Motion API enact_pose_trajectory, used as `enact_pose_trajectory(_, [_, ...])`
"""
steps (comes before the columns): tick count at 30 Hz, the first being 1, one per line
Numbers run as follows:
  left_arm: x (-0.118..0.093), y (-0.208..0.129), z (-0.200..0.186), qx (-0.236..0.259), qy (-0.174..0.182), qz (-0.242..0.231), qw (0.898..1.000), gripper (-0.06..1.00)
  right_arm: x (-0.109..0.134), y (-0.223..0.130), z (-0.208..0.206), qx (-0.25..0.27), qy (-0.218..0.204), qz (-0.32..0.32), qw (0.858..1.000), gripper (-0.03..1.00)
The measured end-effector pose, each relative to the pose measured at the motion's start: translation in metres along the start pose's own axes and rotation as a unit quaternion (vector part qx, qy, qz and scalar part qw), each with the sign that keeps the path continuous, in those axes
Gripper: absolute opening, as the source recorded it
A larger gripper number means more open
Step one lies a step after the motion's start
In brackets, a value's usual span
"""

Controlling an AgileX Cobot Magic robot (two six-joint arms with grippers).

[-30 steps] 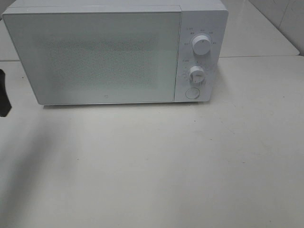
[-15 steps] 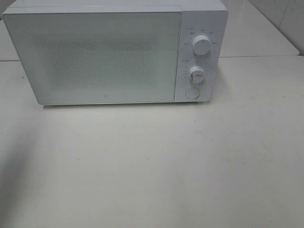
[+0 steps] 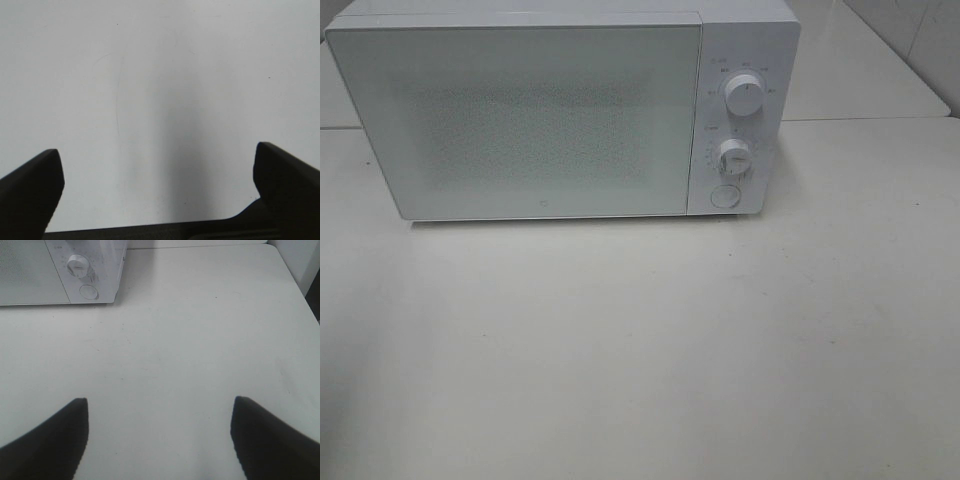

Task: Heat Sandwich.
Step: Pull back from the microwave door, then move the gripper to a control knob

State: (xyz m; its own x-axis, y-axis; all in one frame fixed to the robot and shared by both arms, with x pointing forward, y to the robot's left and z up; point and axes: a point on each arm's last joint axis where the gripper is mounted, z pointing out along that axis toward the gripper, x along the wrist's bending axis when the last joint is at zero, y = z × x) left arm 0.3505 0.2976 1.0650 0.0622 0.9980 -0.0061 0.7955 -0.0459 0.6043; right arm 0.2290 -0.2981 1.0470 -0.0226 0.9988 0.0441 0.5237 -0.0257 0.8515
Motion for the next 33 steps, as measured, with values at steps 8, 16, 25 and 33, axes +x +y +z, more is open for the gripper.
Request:
enact_pose_trajectory(8, [-0.004,-0.032,-0.018,-0.075,-0.008,-0.003,0.997,0.97,0.0,0.0,0.0,0.0,0.0,0.0,1.0,0.75])
enact_pose_trajectory(16, [-0.006,-0.049,-0.033,-0.135,-0.01,0.0,0.991,0.97,0.0,0.0,0.0,0.0,0.0,0.0,1.0,0.75])
enact_pose_trajectory(25, [-0.008,-0.07,-0.044,-0.155,-0.011,0.004,0.988,0.97,0.0,0.0,0.0,0.0,0.0,0.0,1.0,0.75])
enact_pose_trajectory(33, [-0.01,-0.09,-0.053,-0.196,-0.01,0.006,0.981,0.97,0.0,0.0,0.0,0.0,0.0,0.0,1.0,0.75])
